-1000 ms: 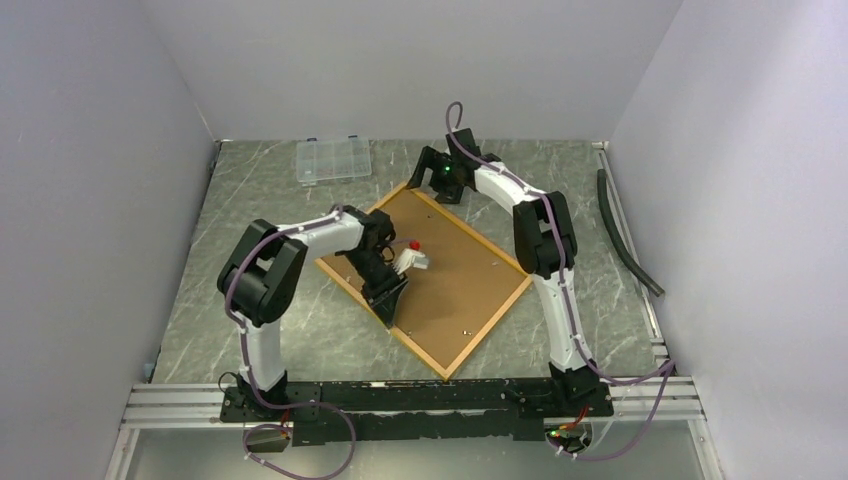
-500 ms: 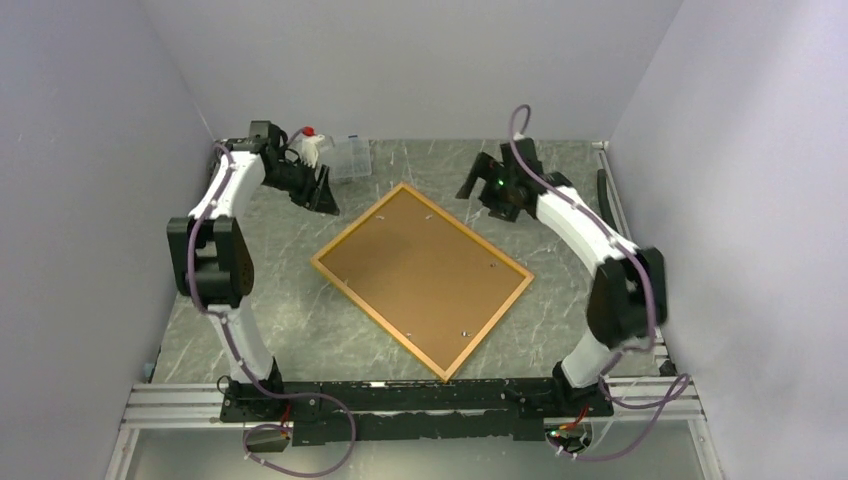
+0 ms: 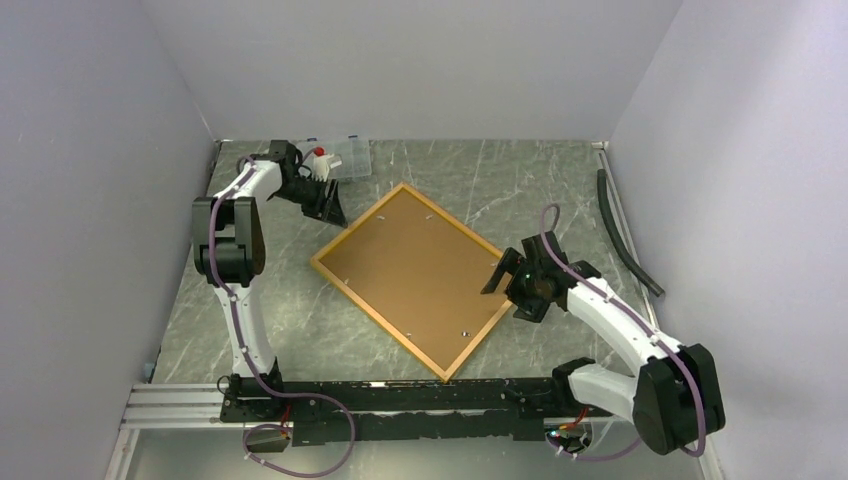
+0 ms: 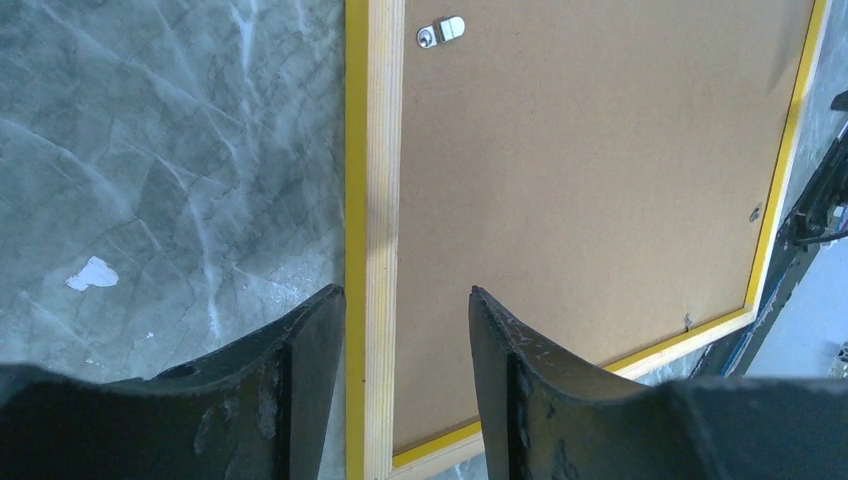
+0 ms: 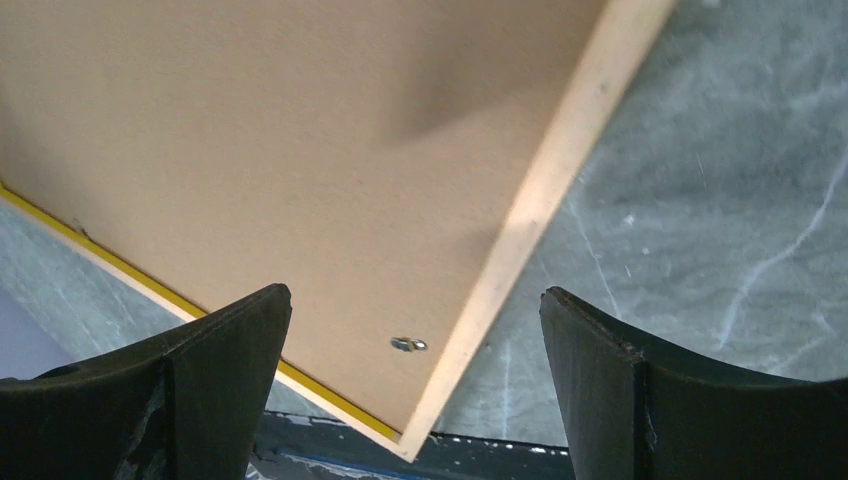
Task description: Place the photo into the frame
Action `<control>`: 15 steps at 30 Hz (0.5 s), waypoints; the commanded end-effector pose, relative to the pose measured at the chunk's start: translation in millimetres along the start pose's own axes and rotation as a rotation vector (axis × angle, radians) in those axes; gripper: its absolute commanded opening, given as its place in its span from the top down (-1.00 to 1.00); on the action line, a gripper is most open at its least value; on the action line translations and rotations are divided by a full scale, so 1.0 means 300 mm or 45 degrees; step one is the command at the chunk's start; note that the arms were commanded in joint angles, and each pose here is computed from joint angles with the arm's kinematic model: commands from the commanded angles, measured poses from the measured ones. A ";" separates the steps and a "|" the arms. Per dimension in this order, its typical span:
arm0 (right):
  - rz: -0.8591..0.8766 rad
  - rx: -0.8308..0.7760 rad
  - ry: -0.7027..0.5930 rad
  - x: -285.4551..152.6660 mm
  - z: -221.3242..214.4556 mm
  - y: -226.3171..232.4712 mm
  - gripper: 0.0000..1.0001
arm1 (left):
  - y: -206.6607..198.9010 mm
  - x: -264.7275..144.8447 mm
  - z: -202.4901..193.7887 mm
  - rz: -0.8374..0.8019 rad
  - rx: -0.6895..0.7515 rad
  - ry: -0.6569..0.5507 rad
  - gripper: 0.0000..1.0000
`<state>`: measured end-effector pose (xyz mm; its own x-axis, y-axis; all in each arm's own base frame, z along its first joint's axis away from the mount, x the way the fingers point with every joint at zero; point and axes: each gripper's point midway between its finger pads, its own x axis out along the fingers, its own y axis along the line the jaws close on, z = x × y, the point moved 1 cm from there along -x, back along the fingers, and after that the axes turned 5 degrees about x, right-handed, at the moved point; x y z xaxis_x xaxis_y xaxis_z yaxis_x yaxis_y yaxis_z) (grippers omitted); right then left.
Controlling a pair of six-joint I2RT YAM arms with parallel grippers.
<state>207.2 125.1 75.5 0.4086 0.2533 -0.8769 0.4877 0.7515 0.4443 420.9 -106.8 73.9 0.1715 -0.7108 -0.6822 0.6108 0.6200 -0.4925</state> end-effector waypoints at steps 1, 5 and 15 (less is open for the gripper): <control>0.026 0.052 0.000 0.034 -0.004 -0.002 -1.00 | 0.005 0.024 0.001 -0.021 -0.011 -0.035 -0.05; 0.122 0.045 0.004 0.086 0.032 0.052 -1.00 | 0.033 0.047 -0.040 0.009 -0.034 0.000 0.16; 0.171 0.077 -0.074 0.108 0.205 0.110 -1.00 | 0.043 0.087 -0.121 -0.022 -0.069 0.071 0.40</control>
<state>237.4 122.0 42.1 0.3829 0.2841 -0.8790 0.5502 0.6942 0.4640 412.5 -103.9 37.1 0.1463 -0.6942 -0.7047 0.5670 0.6426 -0.5153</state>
